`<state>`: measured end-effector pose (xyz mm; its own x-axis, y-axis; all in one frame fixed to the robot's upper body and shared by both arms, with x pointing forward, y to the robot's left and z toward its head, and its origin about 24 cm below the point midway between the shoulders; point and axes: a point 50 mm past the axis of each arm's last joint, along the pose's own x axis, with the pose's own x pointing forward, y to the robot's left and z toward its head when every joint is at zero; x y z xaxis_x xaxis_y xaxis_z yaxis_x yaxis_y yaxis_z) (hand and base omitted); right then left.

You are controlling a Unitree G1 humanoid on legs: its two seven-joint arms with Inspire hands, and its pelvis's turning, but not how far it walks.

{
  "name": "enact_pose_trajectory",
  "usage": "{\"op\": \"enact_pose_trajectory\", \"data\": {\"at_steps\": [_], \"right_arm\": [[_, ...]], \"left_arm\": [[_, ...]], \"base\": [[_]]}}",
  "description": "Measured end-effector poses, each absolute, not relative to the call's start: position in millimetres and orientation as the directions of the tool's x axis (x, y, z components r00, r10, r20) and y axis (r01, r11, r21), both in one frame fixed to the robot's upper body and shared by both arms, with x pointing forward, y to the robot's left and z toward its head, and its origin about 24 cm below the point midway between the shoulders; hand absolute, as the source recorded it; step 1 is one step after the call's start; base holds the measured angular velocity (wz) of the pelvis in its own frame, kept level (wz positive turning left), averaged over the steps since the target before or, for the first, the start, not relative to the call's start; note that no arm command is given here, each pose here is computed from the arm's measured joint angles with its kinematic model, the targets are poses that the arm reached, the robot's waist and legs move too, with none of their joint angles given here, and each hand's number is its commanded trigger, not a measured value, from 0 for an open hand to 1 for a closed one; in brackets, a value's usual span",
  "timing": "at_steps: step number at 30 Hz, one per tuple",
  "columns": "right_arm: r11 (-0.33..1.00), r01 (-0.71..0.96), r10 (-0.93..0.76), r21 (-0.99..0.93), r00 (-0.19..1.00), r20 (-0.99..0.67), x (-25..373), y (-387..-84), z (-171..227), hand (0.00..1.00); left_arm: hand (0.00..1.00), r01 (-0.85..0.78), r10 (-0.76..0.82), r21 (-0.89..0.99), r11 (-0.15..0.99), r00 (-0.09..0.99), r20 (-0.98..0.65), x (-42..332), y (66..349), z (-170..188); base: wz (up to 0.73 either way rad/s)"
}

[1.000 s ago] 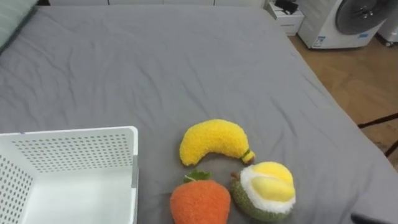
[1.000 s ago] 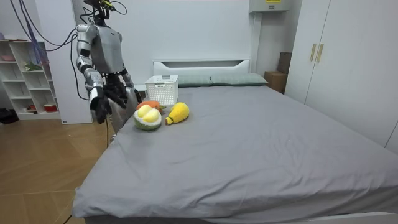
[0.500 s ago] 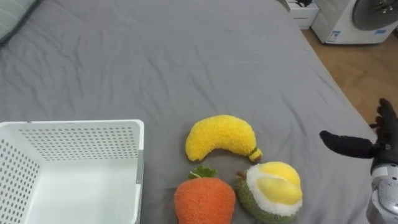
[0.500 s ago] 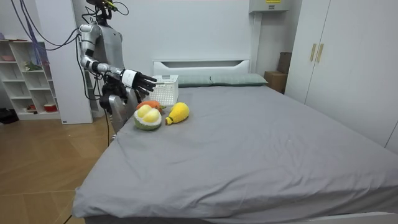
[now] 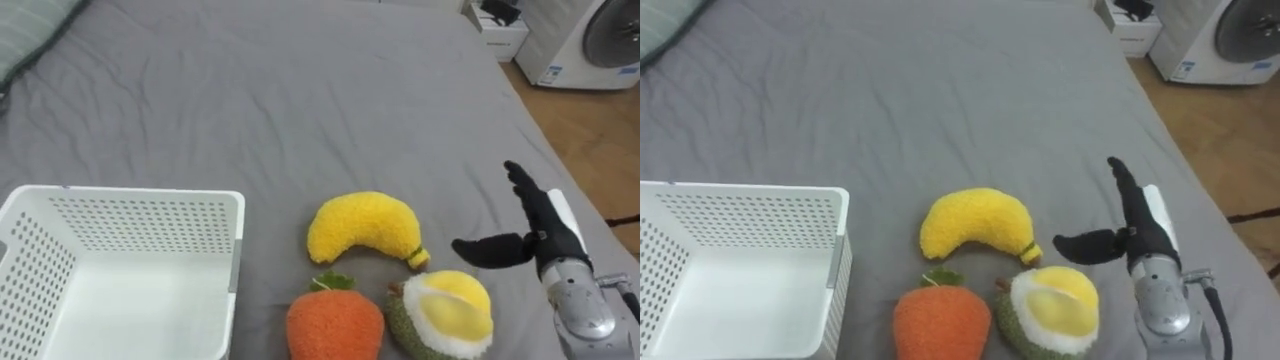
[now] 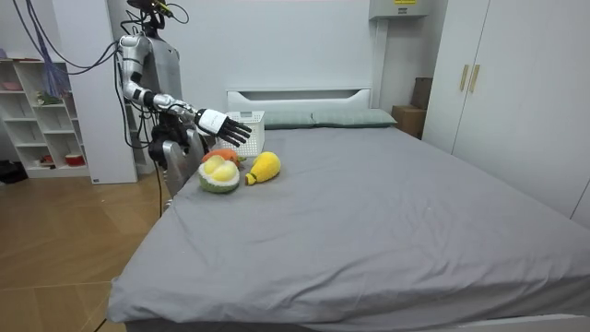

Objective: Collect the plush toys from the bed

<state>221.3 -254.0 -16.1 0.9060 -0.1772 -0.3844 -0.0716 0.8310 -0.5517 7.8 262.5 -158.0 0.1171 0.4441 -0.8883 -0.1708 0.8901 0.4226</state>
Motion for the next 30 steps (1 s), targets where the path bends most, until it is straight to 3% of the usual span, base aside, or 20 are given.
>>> {"op": "enact_pose_trajectory", "data": {"at_steps": [7, 15, 23, 24, 26, 30], "right_arm": [[0.811, -0.214, -0.113, -0.545, 0.856, -0.505, 214.5, -253.7, -31.5, 0.0], [0.727, -0.459, -0.047, -0.51, 0.708, -0.704, 198.8, -248.7, -56.9, 0.0], [0.737, -0.519, -0.043, -0.432, 0.602, -0.797, 195.5, -252.1, -75.4, 0.0], [0.735, -0.524, -0.042, -0.43, 0.597, -0.801, 195.0, -251.4, -76.4, 0.11], [0.729, -0.535, -0.038, -0.428, 0.592, -0.805, 194.3, -249.7, -77.7, 0.99], [0.716, -0.541, -0.067, -0.442, 0.577, -0.814, 193.9, -252.1, -82.2, 1.0]], "left_arm": [[0.0, -0.165, 0.439, 0.416, 0.894, 0.141, -0.887, 13.9, 261.7, -157.4], [0.0, -0.163, 0.422, 0.397, 0.903, 0.165, -0.892, 22.6, 262.6, -156.5], [0.0, -0.162, 0.423, 0.399, 0.903, 0.167, -0.89, 28.2, 264.1, -155.7], [0.0, -0.161, 0.423, 0.398, 0.903, 0.168, -0.891, 29.3, 263.7, -155.6], [0.0, -0.161, 0.42, 0.396, 0.904, 0.167, -0.892, 30.3, 262.5, -155.6], [0.0, -0.153, 0.423, 0.401, 0.903, 0.163, -0.891, 30.0, 261.3, -156.0]], "base": [[0.07], [0.01], [0.0], [0.0], [0.0], [0.0]]}}
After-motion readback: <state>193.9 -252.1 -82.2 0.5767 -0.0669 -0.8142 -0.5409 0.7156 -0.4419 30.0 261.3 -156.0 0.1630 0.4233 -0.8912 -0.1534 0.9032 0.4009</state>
